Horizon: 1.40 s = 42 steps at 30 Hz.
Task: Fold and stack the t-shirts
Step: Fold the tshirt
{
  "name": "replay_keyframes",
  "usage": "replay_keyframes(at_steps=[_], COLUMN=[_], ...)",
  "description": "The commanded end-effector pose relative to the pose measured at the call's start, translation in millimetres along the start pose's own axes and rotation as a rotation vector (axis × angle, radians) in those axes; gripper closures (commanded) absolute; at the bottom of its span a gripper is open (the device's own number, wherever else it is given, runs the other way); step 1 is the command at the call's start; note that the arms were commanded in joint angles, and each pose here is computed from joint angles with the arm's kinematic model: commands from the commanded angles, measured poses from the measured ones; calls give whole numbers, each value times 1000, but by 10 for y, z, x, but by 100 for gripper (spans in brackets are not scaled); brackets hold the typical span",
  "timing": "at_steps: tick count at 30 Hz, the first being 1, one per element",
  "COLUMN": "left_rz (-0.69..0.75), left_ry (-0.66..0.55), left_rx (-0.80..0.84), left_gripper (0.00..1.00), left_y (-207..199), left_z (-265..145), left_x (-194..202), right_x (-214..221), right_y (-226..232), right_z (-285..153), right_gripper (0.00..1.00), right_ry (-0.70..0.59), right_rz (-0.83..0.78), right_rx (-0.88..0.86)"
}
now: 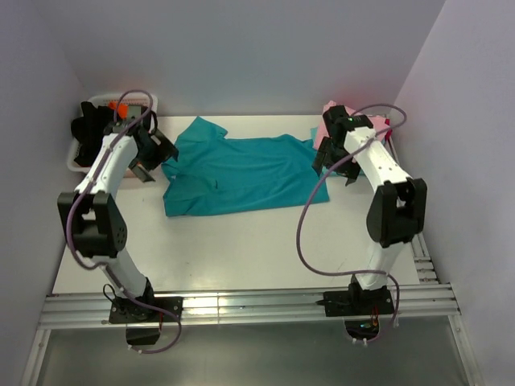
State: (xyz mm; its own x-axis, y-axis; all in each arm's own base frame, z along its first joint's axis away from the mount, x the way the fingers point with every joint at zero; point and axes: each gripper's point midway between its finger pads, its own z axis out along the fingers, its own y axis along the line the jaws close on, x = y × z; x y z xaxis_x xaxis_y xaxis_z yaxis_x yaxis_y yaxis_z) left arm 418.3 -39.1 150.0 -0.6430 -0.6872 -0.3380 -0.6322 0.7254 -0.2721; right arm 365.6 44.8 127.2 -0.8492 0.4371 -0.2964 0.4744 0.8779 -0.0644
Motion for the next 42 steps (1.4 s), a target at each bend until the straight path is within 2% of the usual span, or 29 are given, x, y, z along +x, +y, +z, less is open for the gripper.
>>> replay_keyframes(at_steps=[1, 5, 12, 24, 27, 31, 34, 37, 38, 39, 40, 41, 42], left_rz=[20, -5, 14, 14, 18, 19, 27, 31, 31, 29, 27, 26, 25], left_ry=[22, 110, 138, 143, 135, 104, 76, 62, 65, 64, 67, 71, 72], left_rx=[-31, -78, -104, -189, -213, -244, -281, -305, -313, -320, -324, -329, -331], left_gripper=[2, 3, 5, 6, 9, 19, 27, 48, 55, 65, 68, 71, 75], left_y=[305, 740, 928, 909, 906, 909, 951, 996, 1011, 1031, 1043, 1056, 1064], left_z=[-80, 91, 202, 537, 619, 689, 753, 811, 844, 856, 866, 892, 899], left_x=[326, 860, 1125, 1021, 979, 879, 805, 762, 765, 759, 757, 763, 764], right_x=[204, 507, 690, 374, 329, 320, 356, 380, 405, 401, 405, 408, 394], right_y=[-181, -250, -277, -35, 40, 92, 100, 90, 78, 75, 74, 73, 78], right_z=[-11, 140, 422, 825, 911, 1033, 1100, 1108, 1122, 1117, 1116, 1121, 1118], right_gripper=[4, 5, 5, 6, 7, 10, 19, 33, 52, 59, 63, 76, 77], right_ry=[-8, 43, 70, 64, 69, 87, 100, 93, 98, 96, 98, 99, 97], right_rz=[6, 14, 14, 10, 14, 15, 16, 21, 19, 16, 14, 11, 14], right_rx=[4, -6, 16, 71, 67, 77, 80, 73, 74, 74, 74, 74, 71])
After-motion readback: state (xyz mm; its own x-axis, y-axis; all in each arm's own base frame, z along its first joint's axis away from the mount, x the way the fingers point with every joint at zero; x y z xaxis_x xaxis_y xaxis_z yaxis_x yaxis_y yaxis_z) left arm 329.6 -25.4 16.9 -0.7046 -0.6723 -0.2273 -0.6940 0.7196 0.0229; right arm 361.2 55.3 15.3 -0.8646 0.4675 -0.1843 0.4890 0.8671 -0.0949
